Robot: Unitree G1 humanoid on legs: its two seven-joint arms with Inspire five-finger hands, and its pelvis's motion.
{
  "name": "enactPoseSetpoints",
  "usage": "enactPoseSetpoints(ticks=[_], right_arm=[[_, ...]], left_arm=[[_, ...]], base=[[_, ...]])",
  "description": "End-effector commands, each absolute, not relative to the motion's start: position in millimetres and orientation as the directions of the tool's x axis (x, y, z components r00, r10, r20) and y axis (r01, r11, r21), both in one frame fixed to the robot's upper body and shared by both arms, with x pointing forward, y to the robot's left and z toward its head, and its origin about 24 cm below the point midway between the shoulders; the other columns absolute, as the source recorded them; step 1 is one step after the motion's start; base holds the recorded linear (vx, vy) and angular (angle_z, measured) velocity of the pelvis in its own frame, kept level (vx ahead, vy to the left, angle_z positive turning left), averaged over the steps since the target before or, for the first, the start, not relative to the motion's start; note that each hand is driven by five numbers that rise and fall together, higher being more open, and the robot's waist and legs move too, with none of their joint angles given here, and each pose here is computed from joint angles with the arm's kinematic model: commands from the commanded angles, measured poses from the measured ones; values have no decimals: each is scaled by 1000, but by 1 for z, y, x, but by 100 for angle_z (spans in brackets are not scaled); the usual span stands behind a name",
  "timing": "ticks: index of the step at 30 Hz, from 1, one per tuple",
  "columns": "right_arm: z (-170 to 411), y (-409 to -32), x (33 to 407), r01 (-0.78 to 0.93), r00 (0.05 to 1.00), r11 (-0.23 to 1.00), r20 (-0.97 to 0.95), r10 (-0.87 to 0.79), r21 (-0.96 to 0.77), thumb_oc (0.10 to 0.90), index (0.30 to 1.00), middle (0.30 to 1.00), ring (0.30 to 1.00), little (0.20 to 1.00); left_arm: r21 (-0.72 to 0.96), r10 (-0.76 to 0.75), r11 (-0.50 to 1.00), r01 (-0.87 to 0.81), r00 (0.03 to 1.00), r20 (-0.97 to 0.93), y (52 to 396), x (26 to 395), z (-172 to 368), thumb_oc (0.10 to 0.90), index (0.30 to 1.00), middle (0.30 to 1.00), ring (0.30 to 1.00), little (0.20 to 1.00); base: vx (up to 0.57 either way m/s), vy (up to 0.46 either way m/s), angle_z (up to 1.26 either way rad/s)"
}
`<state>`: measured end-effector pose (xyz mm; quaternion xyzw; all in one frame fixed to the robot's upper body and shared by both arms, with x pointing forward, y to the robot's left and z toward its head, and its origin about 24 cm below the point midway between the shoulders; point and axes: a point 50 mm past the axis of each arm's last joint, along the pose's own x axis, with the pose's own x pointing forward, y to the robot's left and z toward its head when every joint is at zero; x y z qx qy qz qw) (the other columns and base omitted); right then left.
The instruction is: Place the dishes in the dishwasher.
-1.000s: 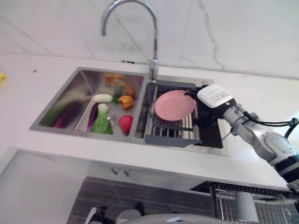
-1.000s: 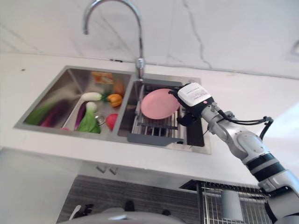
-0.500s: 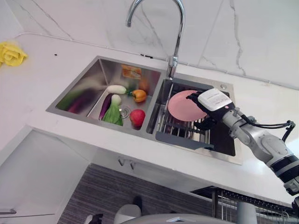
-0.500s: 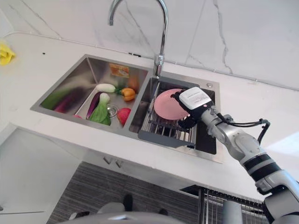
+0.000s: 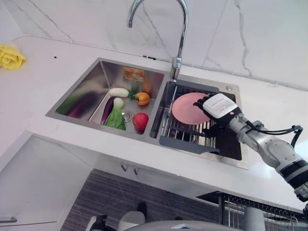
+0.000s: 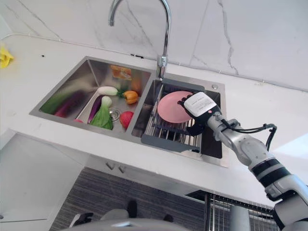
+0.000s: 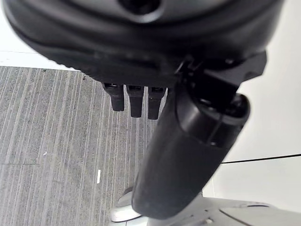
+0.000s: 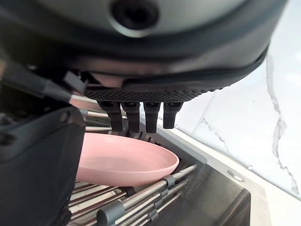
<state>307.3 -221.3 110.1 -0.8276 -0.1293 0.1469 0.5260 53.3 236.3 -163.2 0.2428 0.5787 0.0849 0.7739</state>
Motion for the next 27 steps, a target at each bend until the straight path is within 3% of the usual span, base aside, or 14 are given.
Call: enactPoseSetpoints(ticks=[1,17,27], right_arm=[[172,-222,325,318,909,-483,117,401,-816,800,900,900,900,900],[135,-238,336,324,938,-550,186,293,-770,800,900,900,900,900],[130,-239,342,361,926,-572,210,315,-736,800,900,900,900,900]], left_arm=[[500,422,838,218,319,-848,236,53,-164,800,900,900,900,900],[546,464,812,206,341,-818,238,52,-163,800,900,900,900,900],[569,475,799,196,375,-796,240,57,-161,800,900,900,900,900]], base=[[0,0,0],[-3,-1,1],[2,-2,4]])
